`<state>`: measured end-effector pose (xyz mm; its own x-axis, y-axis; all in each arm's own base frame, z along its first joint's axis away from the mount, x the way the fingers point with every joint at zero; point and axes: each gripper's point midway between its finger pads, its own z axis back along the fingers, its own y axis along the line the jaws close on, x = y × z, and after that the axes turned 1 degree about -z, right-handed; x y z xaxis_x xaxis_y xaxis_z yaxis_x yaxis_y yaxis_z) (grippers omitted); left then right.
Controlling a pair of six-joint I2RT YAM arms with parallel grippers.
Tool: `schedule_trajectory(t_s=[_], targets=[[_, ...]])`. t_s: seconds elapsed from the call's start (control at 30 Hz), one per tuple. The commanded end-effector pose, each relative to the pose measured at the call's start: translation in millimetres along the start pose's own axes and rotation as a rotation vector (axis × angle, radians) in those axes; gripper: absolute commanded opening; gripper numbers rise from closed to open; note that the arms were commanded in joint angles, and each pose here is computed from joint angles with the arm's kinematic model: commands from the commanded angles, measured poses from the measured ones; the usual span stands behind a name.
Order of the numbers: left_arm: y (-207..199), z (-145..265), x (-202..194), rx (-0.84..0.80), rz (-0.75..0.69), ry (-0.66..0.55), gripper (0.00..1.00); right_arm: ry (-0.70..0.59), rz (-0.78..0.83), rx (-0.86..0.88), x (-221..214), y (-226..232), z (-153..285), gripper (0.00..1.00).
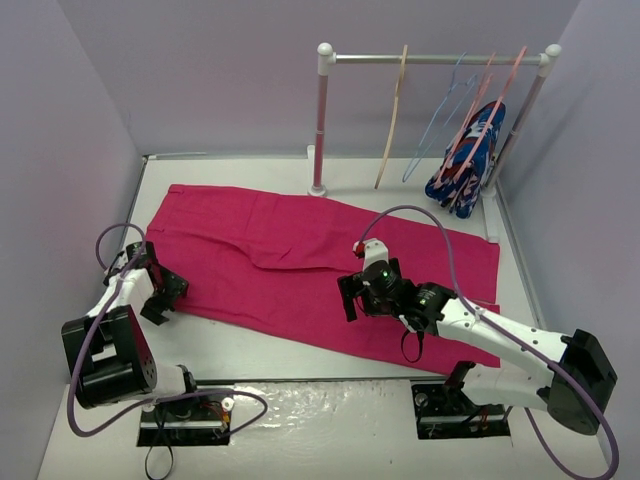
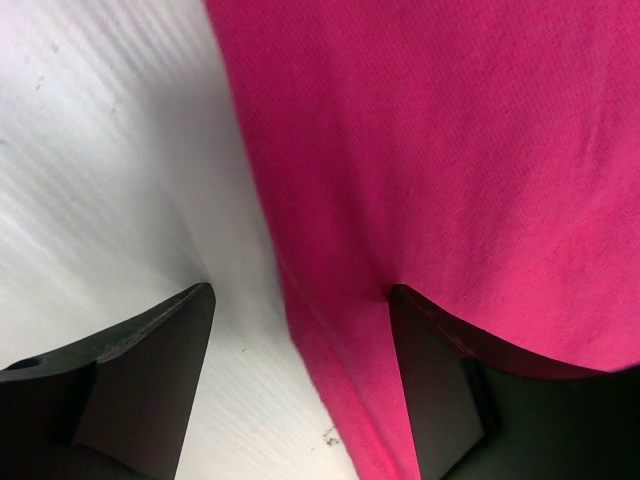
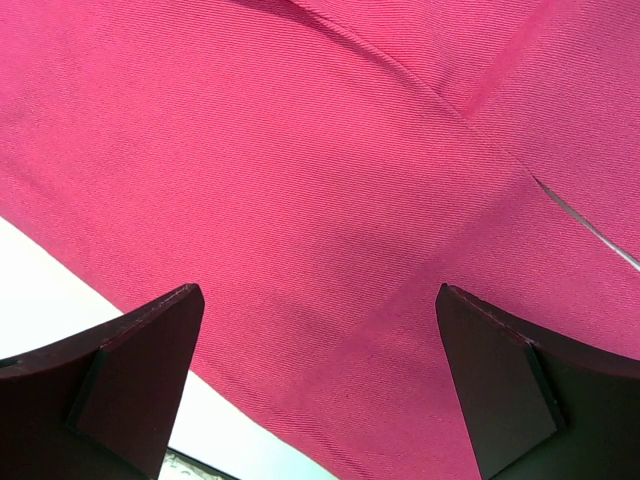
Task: Place the trousers on the hanger
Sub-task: Fold the trousers at the center of the board.
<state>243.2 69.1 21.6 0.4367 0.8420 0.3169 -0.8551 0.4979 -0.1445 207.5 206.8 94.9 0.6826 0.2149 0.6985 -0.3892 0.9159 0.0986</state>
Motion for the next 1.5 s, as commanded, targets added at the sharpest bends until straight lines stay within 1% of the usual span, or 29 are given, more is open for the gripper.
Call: schedule_trajectory(t_s=[0.0, 0.03, 0.07, 0.1, 0.17, 0.2, 0.27, 0.47, 0.57, 0.63, 0.7, 0.77, 1.0, 1.07, 1.1, 1.17, 1.3, 1.4, 1.43, 1.47], targets=[[-14, -3, 20, -0.026, 0.037, -0.048, 0.63, -0.062, 0.006, 0.027, 15, 7, 3, 1.0], [-14, -5, 20, -0.022, 0.038, -0.046, 0.61, -0.057, 0.008, 0.028, 14, 8, 3, 1.0], [-14, -6, 19, -0.022, 0.038, -0.044, 0.56, -0.056, 0.009, 0.029, 15, 8, 2, 1.0], [-14, -7, 19, -0.021, 0.037, -0.041, 0.49, -0.048, 0.018, 0.04, 15, 12, 1, 1.0], [-14, -8, 19, -0.018, 0.031, -0.038, 0.3, -0.02, 0.052, 0.075, 11, 23, -1, 1.0], [-15, -7, 20, -0.019, 0.031, -0.042, 0.18, -0.003, 0.074, 0.084, 8, 28, -4, 1.0], [-17, -3, 25, -0.019, 0.031, -0.056, 0.0, 0.017, 0.121, 0.1, 3, 41, -7, 1.0], [-24, 19, 47, -0.021, -0.001, -0.107, 0.0, 0.091, 0.307, 0.153, -23, 87, -13, 0.98], [-23, 28, 52, -0.014, -0.017, -0.12, 0.0, 0.146, 0.386, 0.182, -42, 105, -17, 0.93], [-23, 33, 57, -0.013, -0.024, -0.137, 0.0, 0.168, 0.433, 0.19, -52, 114, -19, 0.88], [-25, 38, 59, -0.023, -0.029, -0.147, 0.0, 0.193, 0.462, 0.195, -61, 119, -23, 0.78], [-27, 40, 61, -0.029, -0.028, -0.153, 0.0, 0.228, 0.489, 0.192, -72, 120, -29, 0.74], [-31, 43, 64, -0.045, -0.038, -0.154, 0.0, 0.292, 0.548, 0.182, -92, 121, -47, 0.71], [-31, 44, 64, -0.045, -0.038, -0.154, 0.0, 0.309, 0.558, 0.19, -96, 122, -50, 0.67], [-31, 44, 65, -0.046, -0.037, -0.154, 0.0, 0.315, 0.563, 0.194, -98, 123, -51, 0.64], [-33, 46, 66, -0.05, -0.035, -0.158, 0.0, 0.334, 0.563, 0.202, -103, 124, -52, 0.53], [-35, 54, 71, -0.057, -0.041, -0.171, 0.0, 0.347, 0.546, 0.211, -107, 123, -49, 0.24], [-36, 64, 76, -0.067, -0.045, -0.188, 0.0, 0.355, 0.538, 0.217, -109, 124, -48, 0.11], [-37, 68, 79, -0.076, -0.047, -0.2, 0.0, 0.359, 0.538, 0.216, -109, 124, -48, 0.06], [-37, 73, 82, -0.081, -0.047, -0.208, 0.0, 0.36, 0.538, 0.215, -109, 124, -48, 0.03]])
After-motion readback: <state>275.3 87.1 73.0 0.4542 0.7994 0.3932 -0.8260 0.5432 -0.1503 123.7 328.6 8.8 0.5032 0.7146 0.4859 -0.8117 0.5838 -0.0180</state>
